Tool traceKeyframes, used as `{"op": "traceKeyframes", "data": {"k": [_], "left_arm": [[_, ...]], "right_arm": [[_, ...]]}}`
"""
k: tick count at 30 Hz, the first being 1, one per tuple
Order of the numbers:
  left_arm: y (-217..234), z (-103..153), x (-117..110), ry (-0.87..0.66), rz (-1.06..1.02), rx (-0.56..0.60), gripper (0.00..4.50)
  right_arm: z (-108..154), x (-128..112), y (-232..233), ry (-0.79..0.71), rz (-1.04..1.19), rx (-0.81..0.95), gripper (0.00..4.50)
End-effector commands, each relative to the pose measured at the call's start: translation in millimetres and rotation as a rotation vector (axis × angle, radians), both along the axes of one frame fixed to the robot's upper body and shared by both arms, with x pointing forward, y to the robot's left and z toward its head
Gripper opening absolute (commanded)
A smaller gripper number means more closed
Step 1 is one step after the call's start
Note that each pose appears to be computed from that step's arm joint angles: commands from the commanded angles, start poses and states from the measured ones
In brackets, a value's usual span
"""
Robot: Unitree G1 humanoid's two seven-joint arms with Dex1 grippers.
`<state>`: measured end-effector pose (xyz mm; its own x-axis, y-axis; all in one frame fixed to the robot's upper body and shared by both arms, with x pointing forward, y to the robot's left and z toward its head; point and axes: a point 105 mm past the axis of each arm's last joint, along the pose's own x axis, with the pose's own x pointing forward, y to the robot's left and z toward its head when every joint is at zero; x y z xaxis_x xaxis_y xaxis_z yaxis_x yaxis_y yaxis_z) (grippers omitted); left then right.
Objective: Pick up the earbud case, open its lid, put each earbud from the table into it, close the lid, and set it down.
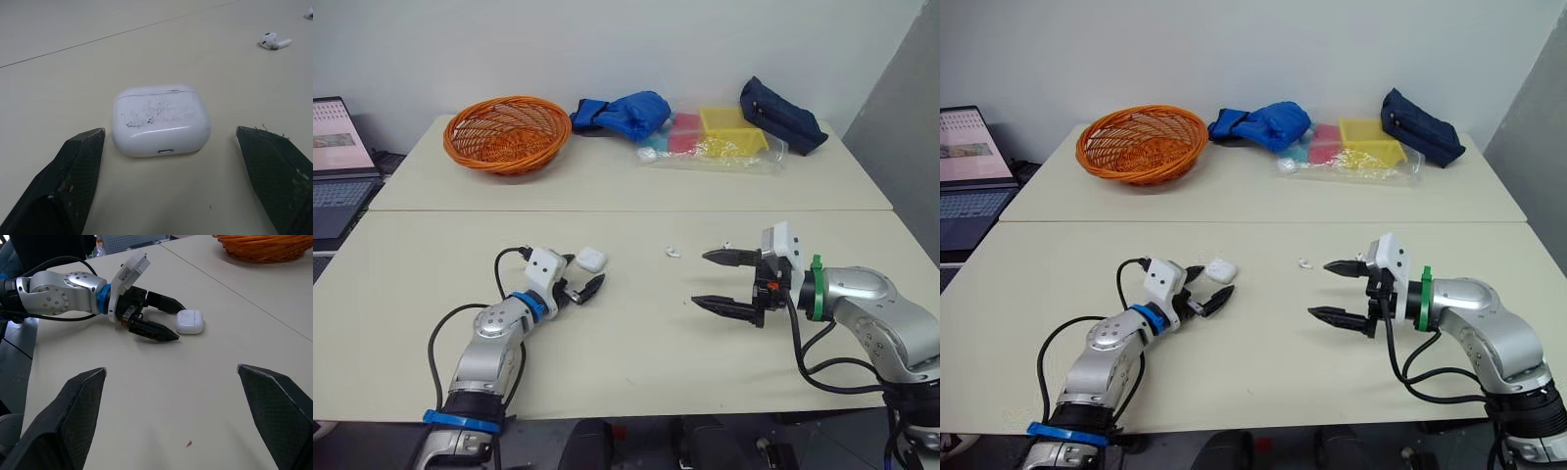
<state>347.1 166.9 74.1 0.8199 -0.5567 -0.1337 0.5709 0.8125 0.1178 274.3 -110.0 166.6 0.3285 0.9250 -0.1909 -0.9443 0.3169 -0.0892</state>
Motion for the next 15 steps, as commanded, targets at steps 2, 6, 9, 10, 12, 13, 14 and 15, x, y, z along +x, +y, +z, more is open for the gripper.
{"op": "traceKeyframes", "data": {"k": [2, 6, 9, 10, 12, 13, 14, 15], "left_arm": [[-11.4, 1.2, 8.6, -0.028, 0.001, 0.006, 4.48], [-8.3, 1.7, 11.9, -0.032, 0.036, -0.008, 4.08], [-7.1, 2.0, 12.8, -0.035, 0.047, -0.014, 3.29], [-6.7, 1.9, 12.5, -0.033, 0.047, -0.018, 2.97], [-6.7, 2.0, 11.8, -0.03, 0.044, -0.022, 2.81], [-6.4, 2.5, 11.6, -0.032, 0.041, -0.02, 2.81], [-5.6, 4.4, 12.2, -0.038, 0.038, -0.014, 2.81], [-5.1, 5.7, 12.7, -0.042, 0.036, -0.01, 2.81]], "right_arm": [[16.1, -4.3, 1.2, -0.053, 0.029, 0.006, 4.5], [17.1, -4.3, 0.2, -0.055, 0.026, 0.003, 4.5], [17.7, -4.7, -0.6, -0.055, 0.021, 0.004, 4.5], [17.9, -4.9, -0.4, -0.058, 0.02, 0.004, 4.5], [18.3, -4.2, -0.5, -0.067, 0.013, 0.003, 4.5], [18.3, -3.7, -0.9, -0.07, 0.01, 0.003, 4.5], [18.3, -2.9, -1.6, -0.071, 0.005, 0.005, 4.5], [18.3, -2.3, -2.0, -0.071, 0.002, 0.007, 4.5]]}}
